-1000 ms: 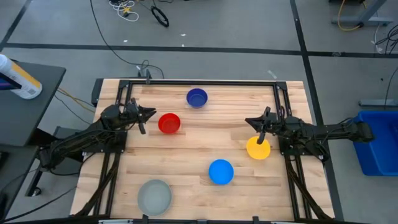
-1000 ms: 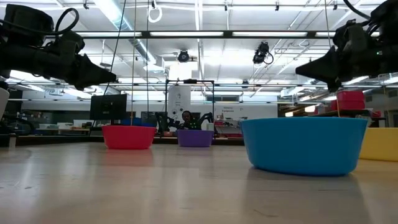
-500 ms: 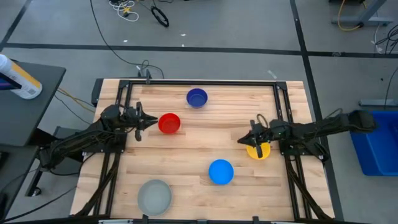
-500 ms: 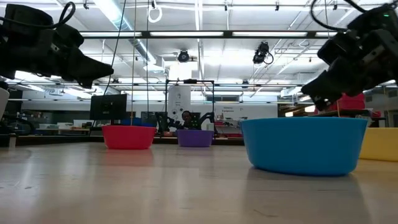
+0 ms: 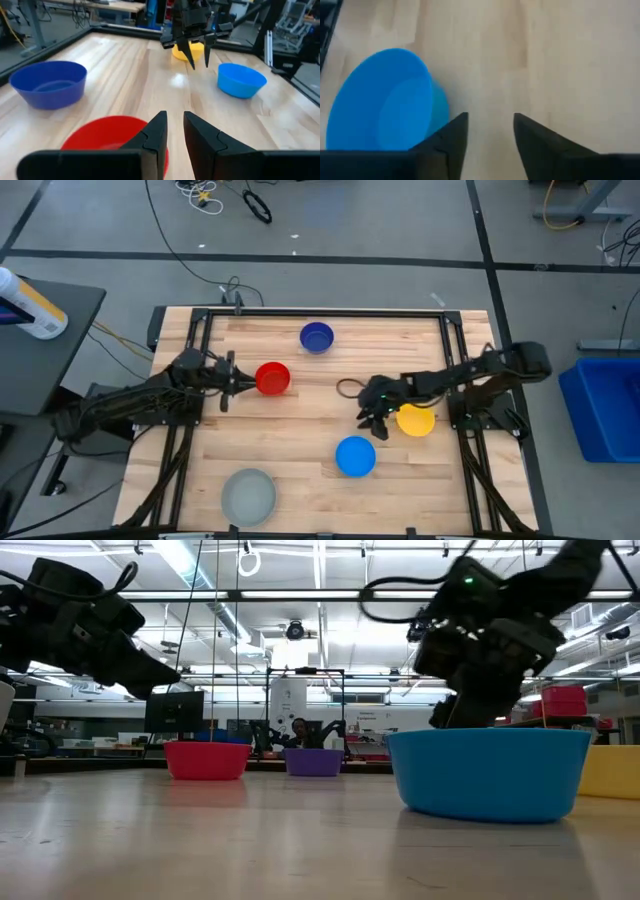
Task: Nest bowls inside each other
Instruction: Stack the light blue bowl on top of the gray bowl
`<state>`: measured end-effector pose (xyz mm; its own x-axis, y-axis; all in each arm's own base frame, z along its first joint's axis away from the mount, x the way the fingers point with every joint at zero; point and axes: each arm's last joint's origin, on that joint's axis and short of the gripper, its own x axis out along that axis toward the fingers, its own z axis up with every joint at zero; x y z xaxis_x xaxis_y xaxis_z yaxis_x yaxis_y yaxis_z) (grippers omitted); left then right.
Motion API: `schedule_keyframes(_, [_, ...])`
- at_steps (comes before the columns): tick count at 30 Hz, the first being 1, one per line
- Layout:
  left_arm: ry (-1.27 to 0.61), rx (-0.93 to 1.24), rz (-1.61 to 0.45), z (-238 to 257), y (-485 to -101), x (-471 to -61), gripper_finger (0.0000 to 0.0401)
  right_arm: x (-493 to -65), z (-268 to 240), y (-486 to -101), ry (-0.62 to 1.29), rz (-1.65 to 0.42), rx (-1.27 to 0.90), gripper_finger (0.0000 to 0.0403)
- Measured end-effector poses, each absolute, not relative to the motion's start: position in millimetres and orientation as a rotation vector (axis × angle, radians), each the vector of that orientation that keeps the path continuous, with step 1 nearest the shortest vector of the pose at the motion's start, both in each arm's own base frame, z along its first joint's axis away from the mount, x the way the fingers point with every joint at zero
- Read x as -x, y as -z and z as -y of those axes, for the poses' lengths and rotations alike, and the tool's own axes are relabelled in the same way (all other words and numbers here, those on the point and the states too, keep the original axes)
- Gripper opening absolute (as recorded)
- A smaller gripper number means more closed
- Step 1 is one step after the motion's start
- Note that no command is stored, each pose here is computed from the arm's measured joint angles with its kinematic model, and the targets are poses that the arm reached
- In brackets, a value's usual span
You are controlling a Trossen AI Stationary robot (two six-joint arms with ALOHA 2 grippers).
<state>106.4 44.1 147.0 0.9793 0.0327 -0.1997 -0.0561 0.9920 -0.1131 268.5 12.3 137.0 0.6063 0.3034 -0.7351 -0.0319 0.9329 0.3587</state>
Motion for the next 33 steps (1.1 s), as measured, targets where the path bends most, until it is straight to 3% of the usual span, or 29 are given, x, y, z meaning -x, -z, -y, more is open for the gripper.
schedule_keyframes(5, [-0.027, 0.102, -0.217, -42, -145, -108, 0.0071, -291, -26, -152, -0.29, -0.932, -0.35, 0.0196])
schedule_keyframes(13, [-0.022, 0.092, -0.217, -42, -145, -108, 0.0071, -302, -45, -178, -0.318, -1.007, -0.382, 0.0187])
schedule_keyframes(33, [-0.017, 0.096, -0.237, -42, -143, -108, 0.0071, -288, -65, -152, -0.128, -1.176, -0.411, 0.018])
